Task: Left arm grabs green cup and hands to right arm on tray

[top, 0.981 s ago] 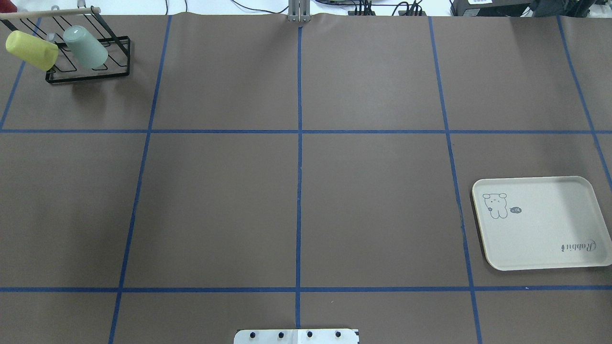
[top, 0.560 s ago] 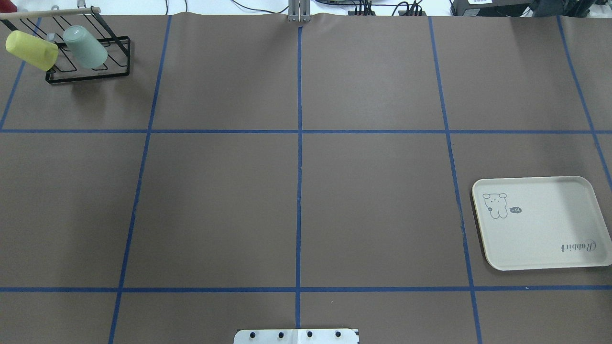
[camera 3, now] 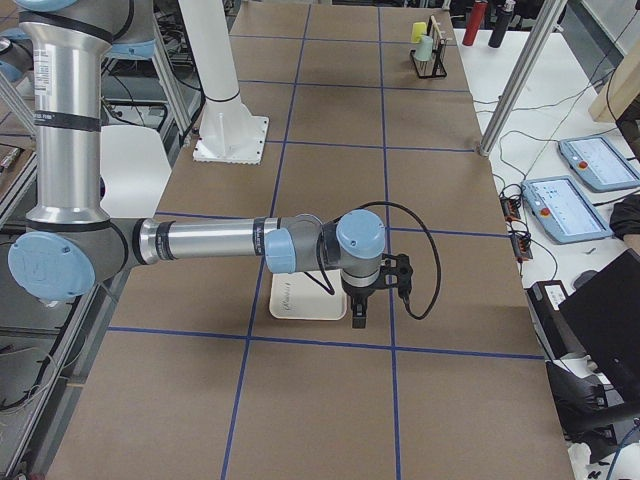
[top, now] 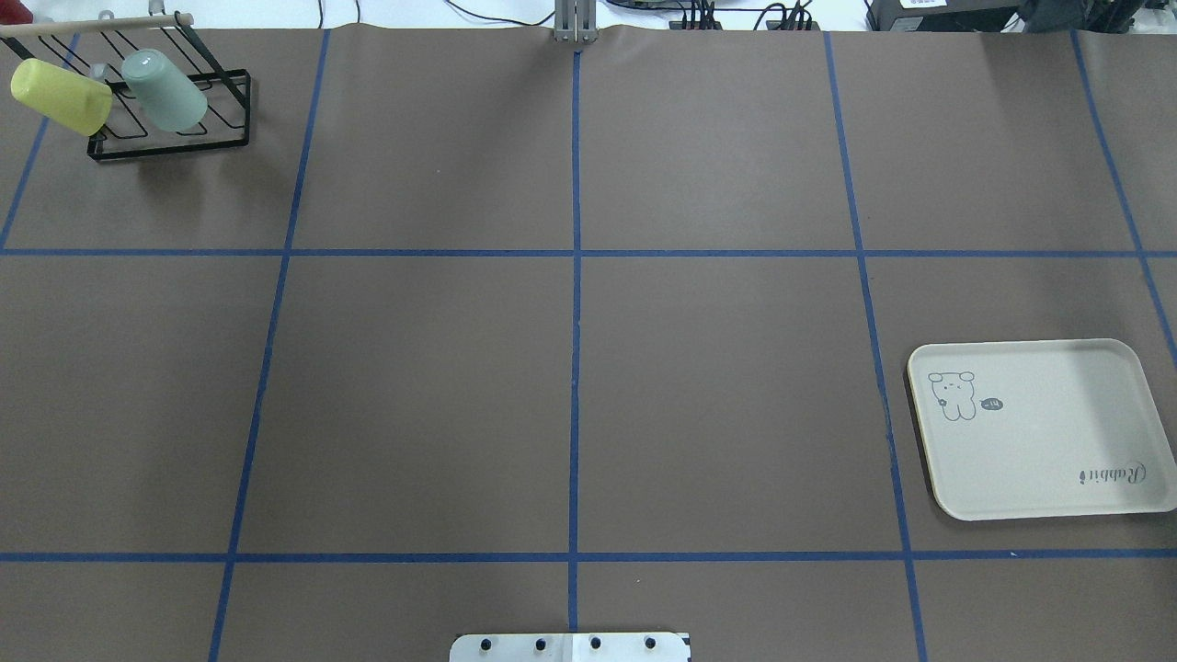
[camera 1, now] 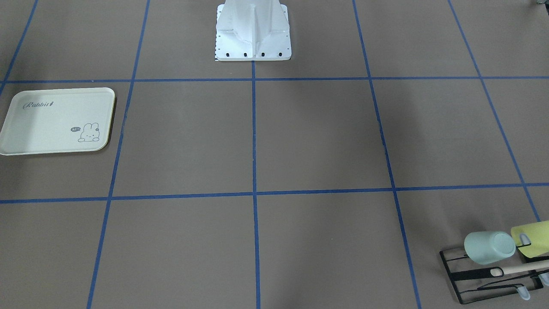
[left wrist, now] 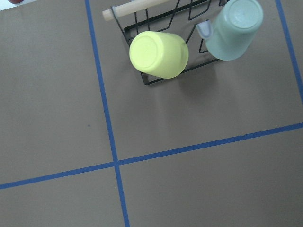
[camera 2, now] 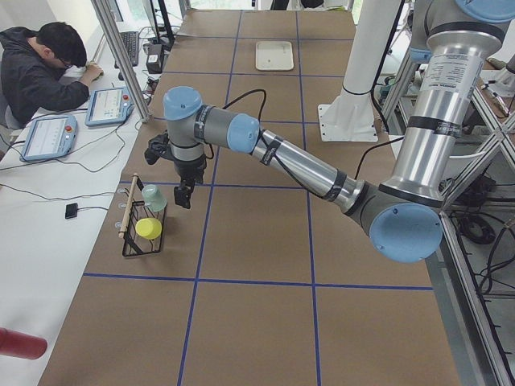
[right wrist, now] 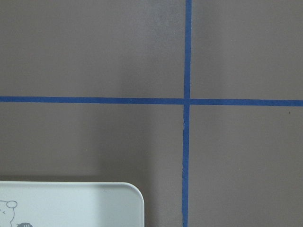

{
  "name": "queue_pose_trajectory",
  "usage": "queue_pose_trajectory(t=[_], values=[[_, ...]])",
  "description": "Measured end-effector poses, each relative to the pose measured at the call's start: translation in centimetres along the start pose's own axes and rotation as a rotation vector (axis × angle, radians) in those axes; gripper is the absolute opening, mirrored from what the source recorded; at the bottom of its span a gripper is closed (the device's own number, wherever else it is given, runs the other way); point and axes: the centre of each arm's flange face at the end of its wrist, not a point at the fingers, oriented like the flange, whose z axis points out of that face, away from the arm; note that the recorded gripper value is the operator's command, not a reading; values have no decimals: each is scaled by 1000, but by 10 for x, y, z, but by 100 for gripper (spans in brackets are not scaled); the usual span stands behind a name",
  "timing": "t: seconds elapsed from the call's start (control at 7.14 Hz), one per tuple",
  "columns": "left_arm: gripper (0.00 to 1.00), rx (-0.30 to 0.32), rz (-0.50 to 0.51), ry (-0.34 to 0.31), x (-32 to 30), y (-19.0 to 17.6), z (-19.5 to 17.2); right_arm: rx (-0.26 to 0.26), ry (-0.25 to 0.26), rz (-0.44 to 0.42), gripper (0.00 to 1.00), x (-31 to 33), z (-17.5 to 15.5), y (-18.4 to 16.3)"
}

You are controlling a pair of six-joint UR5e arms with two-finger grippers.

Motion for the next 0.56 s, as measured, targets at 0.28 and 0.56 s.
queue_pose_trajectory(t=[0.28,0.56], values=[[100,-2,17,15,26,-2,6,-1,0,2,99,1,1,0],[100,51,21,32,38,-8,10,-3,1,3,99,2,2,1]])
